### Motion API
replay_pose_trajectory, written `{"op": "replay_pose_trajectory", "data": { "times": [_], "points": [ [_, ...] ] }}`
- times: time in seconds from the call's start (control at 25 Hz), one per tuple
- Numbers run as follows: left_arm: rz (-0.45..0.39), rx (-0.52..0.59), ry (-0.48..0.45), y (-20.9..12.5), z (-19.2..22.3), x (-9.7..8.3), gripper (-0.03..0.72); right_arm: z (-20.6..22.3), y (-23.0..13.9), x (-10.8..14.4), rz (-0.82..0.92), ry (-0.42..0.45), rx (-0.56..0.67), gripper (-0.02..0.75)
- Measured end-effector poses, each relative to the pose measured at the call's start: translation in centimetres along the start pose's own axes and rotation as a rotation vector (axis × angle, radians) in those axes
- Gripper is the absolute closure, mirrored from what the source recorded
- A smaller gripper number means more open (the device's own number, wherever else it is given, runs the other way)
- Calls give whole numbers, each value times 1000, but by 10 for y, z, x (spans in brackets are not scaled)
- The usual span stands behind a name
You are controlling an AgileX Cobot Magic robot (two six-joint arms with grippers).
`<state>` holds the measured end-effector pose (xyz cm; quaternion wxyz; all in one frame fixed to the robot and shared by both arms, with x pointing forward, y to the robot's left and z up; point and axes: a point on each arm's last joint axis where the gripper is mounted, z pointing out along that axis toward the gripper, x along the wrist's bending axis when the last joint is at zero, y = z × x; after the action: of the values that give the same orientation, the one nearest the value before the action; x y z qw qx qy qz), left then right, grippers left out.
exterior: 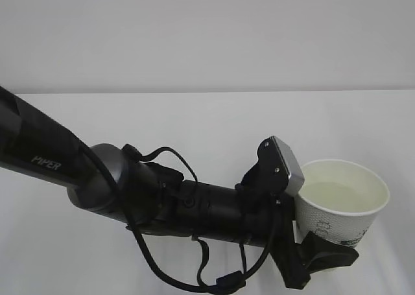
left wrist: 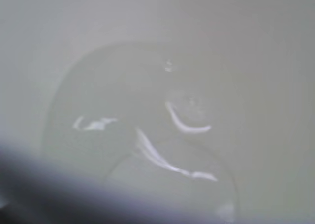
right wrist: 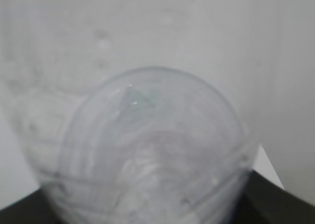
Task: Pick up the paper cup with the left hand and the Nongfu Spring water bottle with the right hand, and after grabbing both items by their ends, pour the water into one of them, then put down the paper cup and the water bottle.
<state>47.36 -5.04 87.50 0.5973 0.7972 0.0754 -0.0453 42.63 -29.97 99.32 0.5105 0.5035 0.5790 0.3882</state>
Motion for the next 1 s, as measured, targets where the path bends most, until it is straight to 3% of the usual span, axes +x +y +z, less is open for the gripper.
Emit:
{"op": "replay_pose_trajectory", "data": {
  "times": [1.0],
  "points": [
    [0,0,0,0,0,0,175,32,-32,7,193,-24,84,293]
  ]
}}
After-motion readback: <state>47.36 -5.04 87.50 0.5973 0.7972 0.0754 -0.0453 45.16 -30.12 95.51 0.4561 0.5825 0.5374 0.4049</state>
